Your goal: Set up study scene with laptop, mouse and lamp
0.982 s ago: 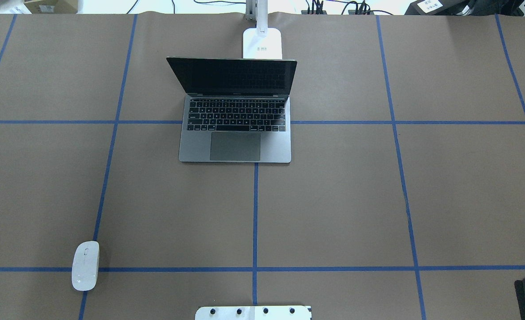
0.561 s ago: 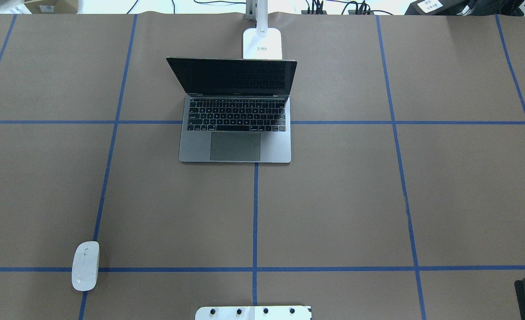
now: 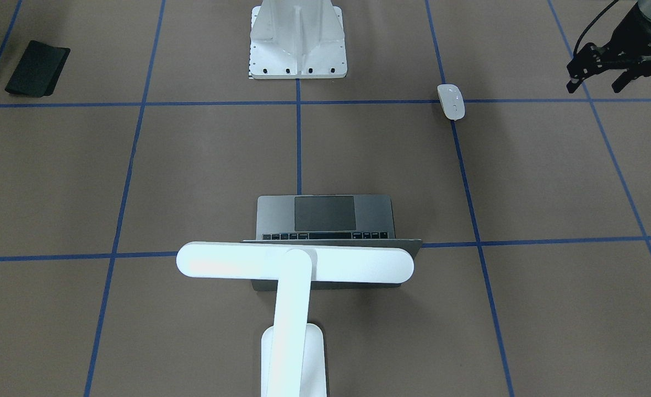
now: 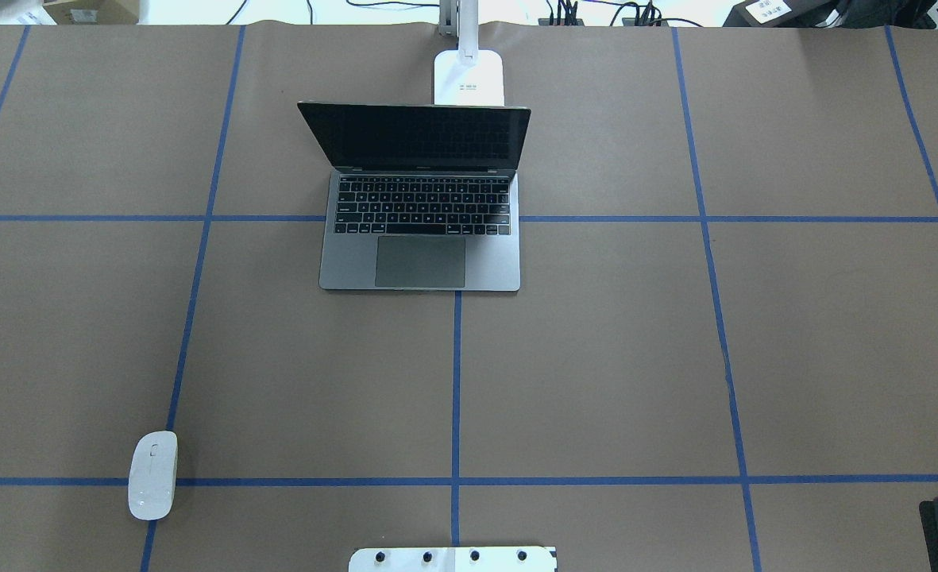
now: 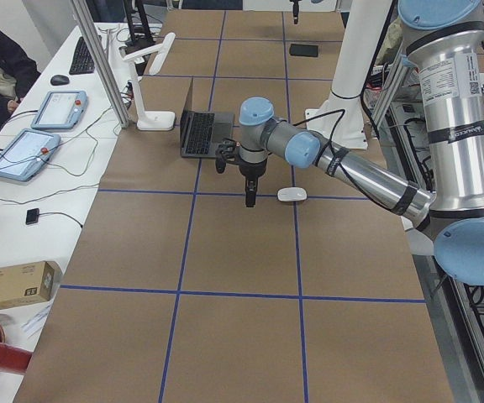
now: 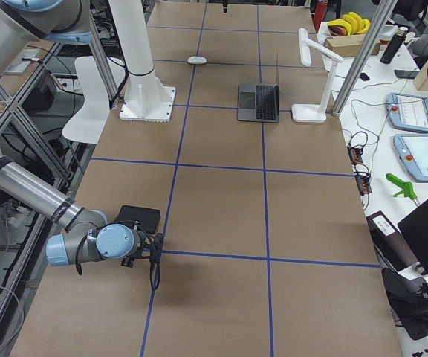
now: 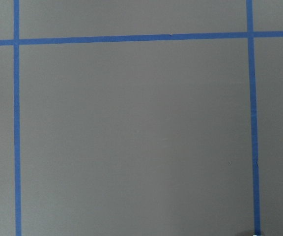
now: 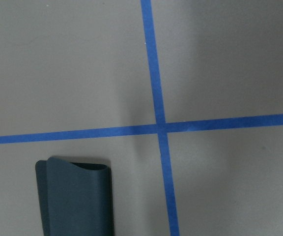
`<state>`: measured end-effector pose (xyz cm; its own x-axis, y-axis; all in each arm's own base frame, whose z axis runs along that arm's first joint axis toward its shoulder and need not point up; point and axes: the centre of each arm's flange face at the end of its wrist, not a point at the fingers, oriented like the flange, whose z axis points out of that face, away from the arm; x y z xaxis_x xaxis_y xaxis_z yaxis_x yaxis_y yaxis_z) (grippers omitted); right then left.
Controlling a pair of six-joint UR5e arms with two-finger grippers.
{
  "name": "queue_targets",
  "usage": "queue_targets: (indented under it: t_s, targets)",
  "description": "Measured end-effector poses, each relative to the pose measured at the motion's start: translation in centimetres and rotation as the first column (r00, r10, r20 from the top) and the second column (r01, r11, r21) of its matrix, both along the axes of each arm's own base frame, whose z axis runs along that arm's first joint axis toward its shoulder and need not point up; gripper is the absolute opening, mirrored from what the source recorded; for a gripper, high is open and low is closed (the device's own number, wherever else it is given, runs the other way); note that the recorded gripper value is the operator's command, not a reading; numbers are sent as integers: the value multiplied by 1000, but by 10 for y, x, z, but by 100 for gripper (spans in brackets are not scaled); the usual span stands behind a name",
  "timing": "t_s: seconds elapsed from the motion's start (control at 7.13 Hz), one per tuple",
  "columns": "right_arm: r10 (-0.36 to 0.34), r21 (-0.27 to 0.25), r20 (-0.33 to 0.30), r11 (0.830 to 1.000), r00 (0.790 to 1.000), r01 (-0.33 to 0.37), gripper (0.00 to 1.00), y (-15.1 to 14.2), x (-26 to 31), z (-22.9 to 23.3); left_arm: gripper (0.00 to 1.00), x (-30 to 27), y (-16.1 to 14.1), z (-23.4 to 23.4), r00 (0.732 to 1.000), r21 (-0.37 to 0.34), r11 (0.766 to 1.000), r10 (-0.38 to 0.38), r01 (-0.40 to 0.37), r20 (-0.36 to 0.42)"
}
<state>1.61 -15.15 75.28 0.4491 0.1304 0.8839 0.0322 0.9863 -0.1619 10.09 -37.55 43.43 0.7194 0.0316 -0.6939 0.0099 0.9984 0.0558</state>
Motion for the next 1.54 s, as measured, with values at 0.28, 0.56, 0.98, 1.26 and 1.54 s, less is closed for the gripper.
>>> queue_targets:
  t_s: [0.28,0.56,0.98,1.26,1.54]
  targets:
    - [-8,-8,15,1000,1000,8,100,6,0,3,100,-6,2,7,1000,6,1000,7,-7,6]
    - [-32,-12,53,999,998,32,100,10,-3,3,100,-9,2,10,1000,10,1000,10,-11,11]
    - [-94,-20,106,995,990,97,100,14,-11,7,100,-13,1,14,1000,14,1000,11,-11,15]
    - [-170,3,134,985,976,171,100,9,-23,4,100,-15,0,16,1000,15,1000,11,-11,17]
    - [-204,22,138,979,969,203,100,0,-30,2,100,-15,0,16,1000,15,1000,11,-11,18]
